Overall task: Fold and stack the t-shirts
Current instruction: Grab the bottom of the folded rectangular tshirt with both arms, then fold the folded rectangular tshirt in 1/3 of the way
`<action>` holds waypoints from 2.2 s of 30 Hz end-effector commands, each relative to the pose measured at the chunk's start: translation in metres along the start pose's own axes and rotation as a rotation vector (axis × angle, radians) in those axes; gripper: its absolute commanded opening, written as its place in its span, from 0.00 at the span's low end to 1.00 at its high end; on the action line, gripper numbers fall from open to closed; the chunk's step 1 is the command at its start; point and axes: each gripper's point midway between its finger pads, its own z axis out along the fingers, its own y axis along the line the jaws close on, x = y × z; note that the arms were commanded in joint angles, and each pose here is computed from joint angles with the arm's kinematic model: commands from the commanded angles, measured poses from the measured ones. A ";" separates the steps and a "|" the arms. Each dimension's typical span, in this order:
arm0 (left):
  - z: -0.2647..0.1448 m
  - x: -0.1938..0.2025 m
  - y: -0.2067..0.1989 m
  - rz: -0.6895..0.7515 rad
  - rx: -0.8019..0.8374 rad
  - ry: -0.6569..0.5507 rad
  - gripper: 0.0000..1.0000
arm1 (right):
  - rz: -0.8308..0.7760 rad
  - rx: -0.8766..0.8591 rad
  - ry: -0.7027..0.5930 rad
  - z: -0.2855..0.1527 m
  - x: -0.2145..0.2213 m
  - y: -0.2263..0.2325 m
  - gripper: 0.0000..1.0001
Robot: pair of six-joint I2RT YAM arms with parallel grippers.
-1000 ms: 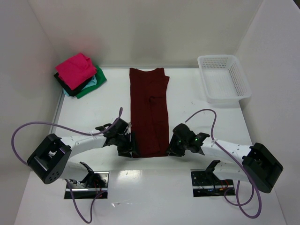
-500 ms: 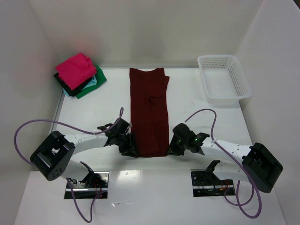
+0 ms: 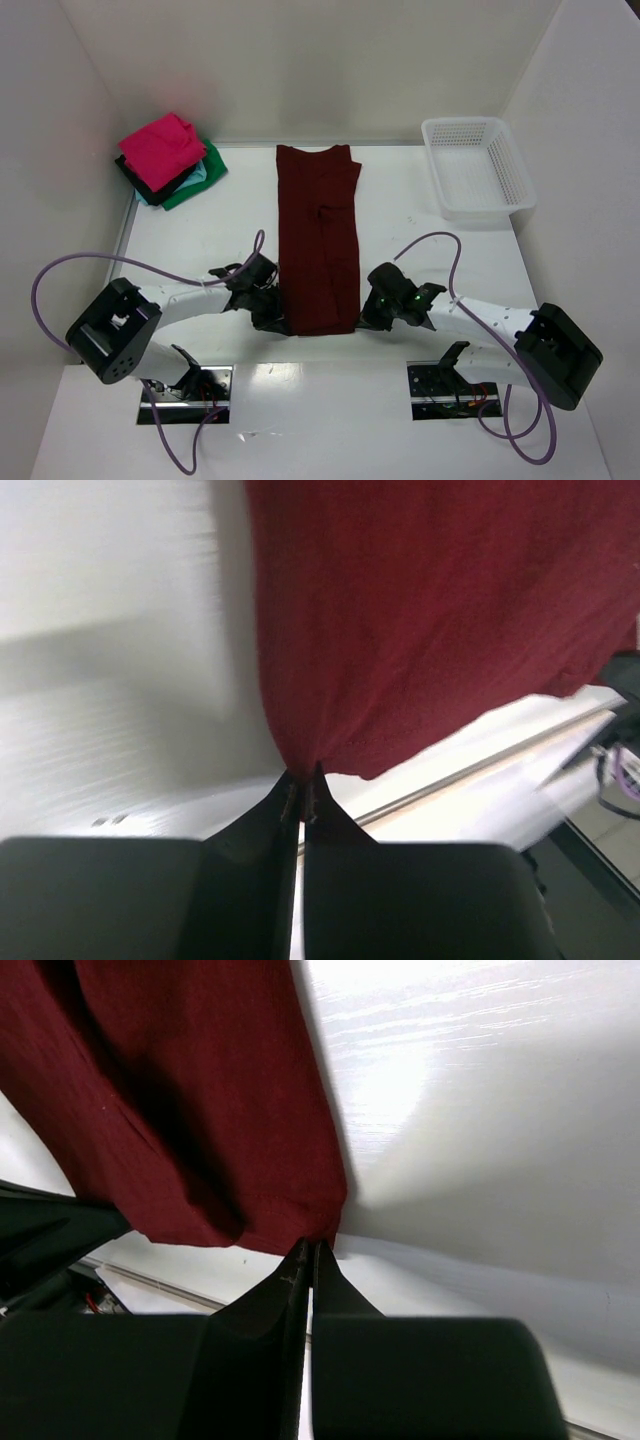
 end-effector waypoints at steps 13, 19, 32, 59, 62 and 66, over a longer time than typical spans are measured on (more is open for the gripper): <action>-0.067 -0.055 -0.044 0.158 -0.051 -0.173 0.00 | -0.076 -0.105 -0.214 -0.045 -0.072 0.074 0.00; -0.079 -0.104 -0.046 0.162 -0.063 -0.222 0.00 | -0.073 -0.096 -0.261 -0.047 -0.119 0.082 0.00; -0.083 -0.214 -0.061 0.248 -0.023 -0.256 0.00 | -0.129 -0.133 -0.338 -0.027 -0.224 0.125 0.00; -0.044 -0.331 -0.039 0.185 0.025 -0.261 0.10 | -0.117 -0.046 -0.306 0.061 -0.318 0.120 0.00; -0.042 -0.335 -0.042 0.210 0.041 -0.259 0.10 | -0.114 -0.030 -0.322 0.058 -0.322 0.119 0.00; -0.038 -0.335 -0.043 0.217 0.053 -0.244 0.12 | -0.114 -0.028 -0.334 0.053 -0.323 0.120 0.00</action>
